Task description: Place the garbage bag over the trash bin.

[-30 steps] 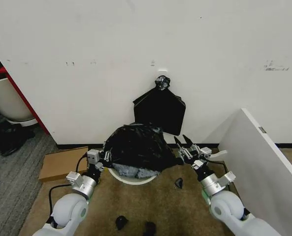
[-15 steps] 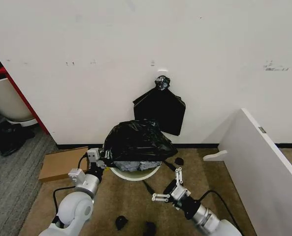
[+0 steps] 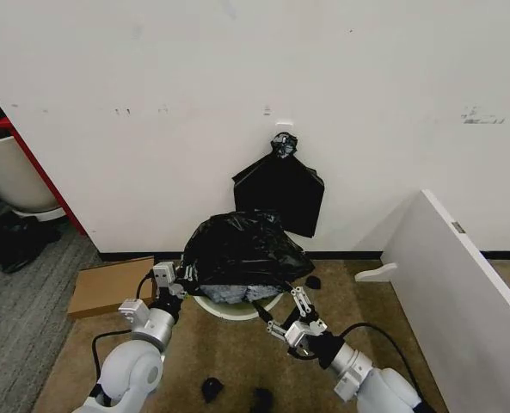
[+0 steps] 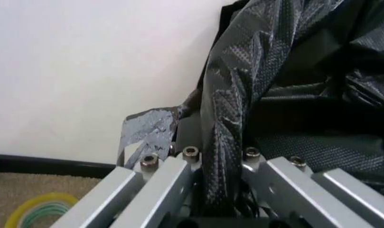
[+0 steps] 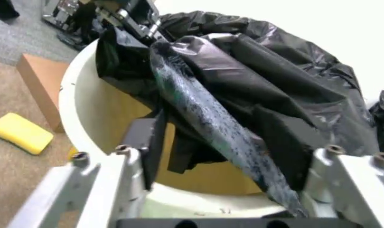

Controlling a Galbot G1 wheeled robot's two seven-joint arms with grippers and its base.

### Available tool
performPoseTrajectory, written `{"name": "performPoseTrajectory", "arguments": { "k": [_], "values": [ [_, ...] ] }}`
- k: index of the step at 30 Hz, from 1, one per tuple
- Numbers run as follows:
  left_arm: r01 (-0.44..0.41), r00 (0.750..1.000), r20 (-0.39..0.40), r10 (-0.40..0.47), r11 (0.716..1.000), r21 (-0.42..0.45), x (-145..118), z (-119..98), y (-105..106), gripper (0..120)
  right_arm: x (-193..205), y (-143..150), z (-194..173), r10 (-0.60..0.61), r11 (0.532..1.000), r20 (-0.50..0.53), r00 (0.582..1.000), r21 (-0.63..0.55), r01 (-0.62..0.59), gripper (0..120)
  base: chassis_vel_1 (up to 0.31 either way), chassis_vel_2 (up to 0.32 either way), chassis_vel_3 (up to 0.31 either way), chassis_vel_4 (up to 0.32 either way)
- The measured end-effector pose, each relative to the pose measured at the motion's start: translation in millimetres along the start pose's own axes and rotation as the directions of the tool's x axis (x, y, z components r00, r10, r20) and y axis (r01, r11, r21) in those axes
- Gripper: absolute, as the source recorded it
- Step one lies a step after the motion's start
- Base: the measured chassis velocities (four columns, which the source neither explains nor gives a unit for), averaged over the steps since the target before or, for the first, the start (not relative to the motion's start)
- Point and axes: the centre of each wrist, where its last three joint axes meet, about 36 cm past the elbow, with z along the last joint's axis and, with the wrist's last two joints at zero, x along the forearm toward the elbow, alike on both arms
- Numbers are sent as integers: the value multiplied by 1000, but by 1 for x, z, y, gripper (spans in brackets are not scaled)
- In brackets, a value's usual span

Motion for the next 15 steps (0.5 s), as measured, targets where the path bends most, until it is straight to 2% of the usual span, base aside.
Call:
{"name": "performPoseTrajectory", "arguments": {
  "k": [1,5,7,13,15],
  "values": [
    [0,1000,0,0,1000,0,0,0,0,1,0,0,0,0,1000,0,1000,0,0,50,0,0,0,0],
    [0,1000,-5,0,1000,-4,1,0,0,1,-1,3,-1,-5,999,17,1000,-34,5,32,0,0,0,0],
    [0,1000,-6,0,1000,-5,1,0,0,1,-1,3,-2,-6,999,22,1000,-36,7,30,0,0,0,0],
    [1,1000,-6,-1,1000,-8,2,1,0,1,-3,4,-2,-9,998,60,998,-61,13,3,0,0,0,0],
    [2,1000,-6,-2,1000,-7,2,1,0,1,-3,4,-2,-10,998,64,998,-63,14,0,0,0,0,0]
  ]
}}
